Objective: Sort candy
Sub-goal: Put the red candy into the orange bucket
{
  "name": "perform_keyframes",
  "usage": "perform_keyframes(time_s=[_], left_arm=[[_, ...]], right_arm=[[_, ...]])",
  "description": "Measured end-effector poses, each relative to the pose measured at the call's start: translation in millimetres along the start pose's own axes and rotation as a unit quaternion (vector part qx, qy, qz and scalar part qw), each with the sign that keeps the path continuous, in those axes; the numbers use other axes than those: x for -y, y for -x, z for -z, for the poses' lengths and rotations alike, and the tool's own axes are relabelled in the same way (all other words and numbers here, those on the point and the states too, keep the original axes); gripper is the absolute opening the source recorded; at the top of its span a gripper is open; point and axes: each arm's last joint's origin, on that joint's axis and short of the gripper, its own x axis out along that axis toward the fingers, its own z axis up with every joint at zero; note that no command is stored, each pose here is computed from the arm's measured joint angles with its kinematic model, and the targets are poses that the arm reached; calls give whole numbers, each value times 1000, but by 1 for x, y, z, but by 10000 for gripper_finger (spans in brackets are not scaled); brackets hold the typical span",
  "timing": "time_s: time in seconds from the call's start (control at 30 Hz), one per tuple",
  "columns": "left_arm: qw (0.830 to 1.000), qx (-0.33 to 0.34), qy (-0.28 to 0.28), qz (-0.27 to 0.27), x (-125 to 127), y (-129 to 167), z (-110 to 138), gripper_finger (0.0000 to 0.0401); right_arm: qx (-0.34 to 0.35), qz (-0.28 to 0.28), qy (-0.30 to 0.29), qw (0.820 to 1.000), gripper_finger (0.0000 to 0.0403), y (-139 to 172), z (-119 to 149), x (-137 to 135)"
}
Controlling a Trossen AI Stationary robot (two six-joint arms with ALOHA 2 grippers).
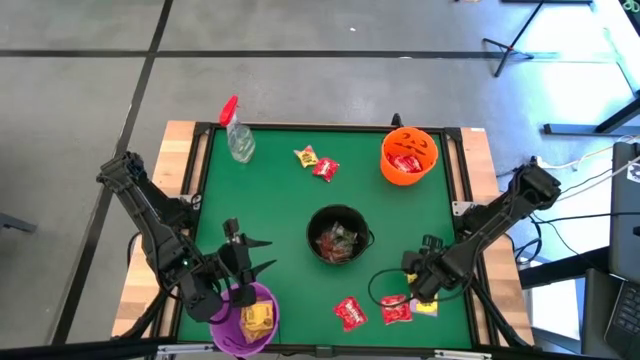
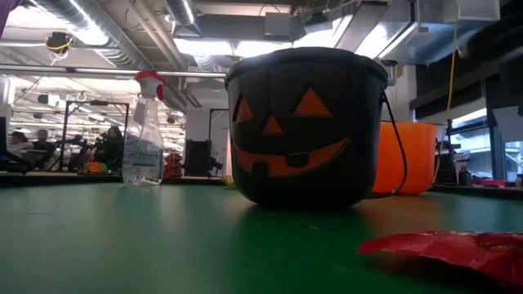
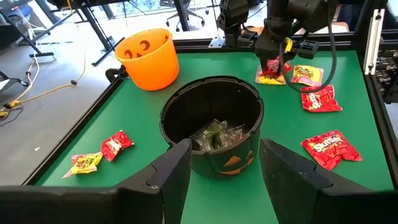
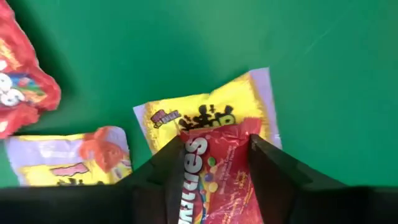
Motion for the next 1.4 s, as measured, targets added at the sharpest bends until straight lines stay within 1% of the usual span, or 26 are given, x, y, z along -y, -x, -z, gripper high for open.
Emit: perform_keyframes(time_s=[0.1,0.33,0.47,0.57,0.77,0.93,1.0,1.07,1.2,1.33,1.4], left_arm=[[1000,0,0,0,0,0,0,179],[1000,0,0,0,0,0,0,179],[1000,0,0,0,0,0,0,179],[1000,0,0,0,0,0,0,179],[1000,0,0,0,0,0,0,179],[1000,0,1,-3,-1,-1,-1,179],[1000,0,1,-3,-1,-1,-1,179],[1000,0,1,-3,-1,-1,-1,179],[1000,0,2,-2,-1,-1,-1,179],[1000,1,3,-2,-1,-1,-1,179],[1000,1,3,-2,-1,-1,-1,179]], right_arm=[[9,23,2,1000,139,9,-2,0],[34,68,8,997,134,35,-9,-2],[72,92,14,993,134,52,-15,-4],[114,94,20,989,134,66,-22,-8],[190,101,50,975,134,92,-37,-12],[272,59,62,958,134,118,-51,-6],[307,42,65,949,134,129,-55,0],[339,38,68,938,134,140,-58,7],[403,28,52,913,134,159,-67,27],[442,-14,58,895,134,159,-75,49],[450,-25,57,891,134,153,-78,63]])
